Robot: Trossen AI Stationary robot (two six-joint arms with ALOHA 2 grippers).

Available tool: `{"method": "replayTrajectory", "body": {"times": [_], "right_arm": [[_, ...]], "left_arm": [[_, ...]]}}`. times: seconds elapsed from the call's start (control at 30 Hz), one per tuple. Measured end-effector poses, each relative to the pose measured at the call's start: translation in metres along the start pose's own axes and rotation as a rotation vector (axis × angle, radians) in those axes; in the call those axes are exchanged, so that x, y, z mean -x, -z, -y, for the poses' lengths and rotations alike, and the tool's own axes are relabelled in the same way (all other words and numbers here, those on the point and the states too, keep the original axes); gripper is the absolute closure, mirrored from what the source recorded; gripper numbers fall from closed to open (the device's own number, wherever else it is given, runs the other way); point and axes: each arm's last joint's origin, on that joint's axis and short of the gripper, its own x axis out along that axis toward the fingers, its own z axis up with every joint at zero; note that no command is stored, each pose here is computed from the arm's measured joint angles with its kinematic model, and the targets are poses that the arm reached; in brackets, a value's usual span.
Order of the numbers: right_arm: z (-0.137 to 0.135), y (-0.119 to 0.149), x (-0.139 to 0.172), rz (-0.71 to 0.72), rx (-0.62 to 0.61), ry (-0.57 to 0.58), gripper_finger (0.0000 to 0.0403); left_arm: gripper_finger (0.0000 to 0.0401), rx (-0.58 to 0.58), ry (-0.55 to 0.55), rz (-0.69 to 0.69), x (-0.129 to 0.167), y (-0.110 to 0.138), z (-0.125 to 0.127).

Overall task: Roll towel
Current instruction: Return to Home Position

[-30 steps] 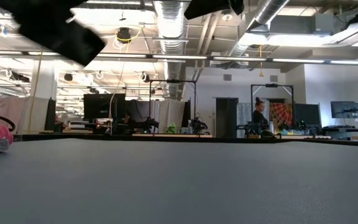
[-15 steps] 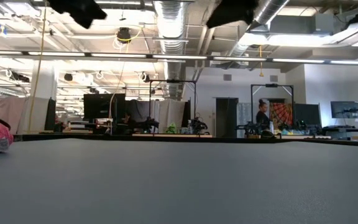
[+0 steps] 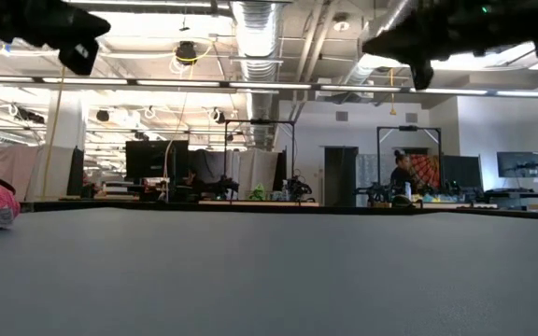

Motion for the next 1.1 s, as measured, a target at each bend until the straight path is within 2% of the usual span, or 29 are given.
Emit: {"method": "replayTrajectory", "body": {"times": [0.17, 0.27, 0.5, 0.6, 0.9, 1.1], "right_arm": [[-0.001, 0.02, 0.007, -0.045, 0.001, -0.029, 0.0381], [-0.001, 0.028, 0.011, -0.061, 0.002, -0.009, 0.0381], [-0.009, 0.034, 0.013, -0.09, -0.021, -0.034, 0.0381], [-0.013, 0.039, 0.013, -0.113, 0.018, -0.038, 0.0381], [-0.003, 0.028, 0.033, -0.12, 0.04, 0.048, 0.0381], [0.007, 0.021, 0.044, -0.123, 0.061, 0.061, 0.0381]], "left_arm": [[0.0401, 0.061, 0.021, 0.023, 0.004, 0.022, -0.002], [0.0401, 0.093, 0.021, 0.021, 0.004, 0.033, -0.004], [0.0401, 0.207, 0.009, -0.054, -0.003, 0.063, -0.007], [0.0401, 0.199, 0.017, -0.077, -0.006, 0.075, -0.007], [0.0401, 0.118, 0.019, -0.06, -0.005, 0.074, -0.007], [0.0401, 0.086, 0.018, -0.061, -0.005, 0.074, -0.007]]}}
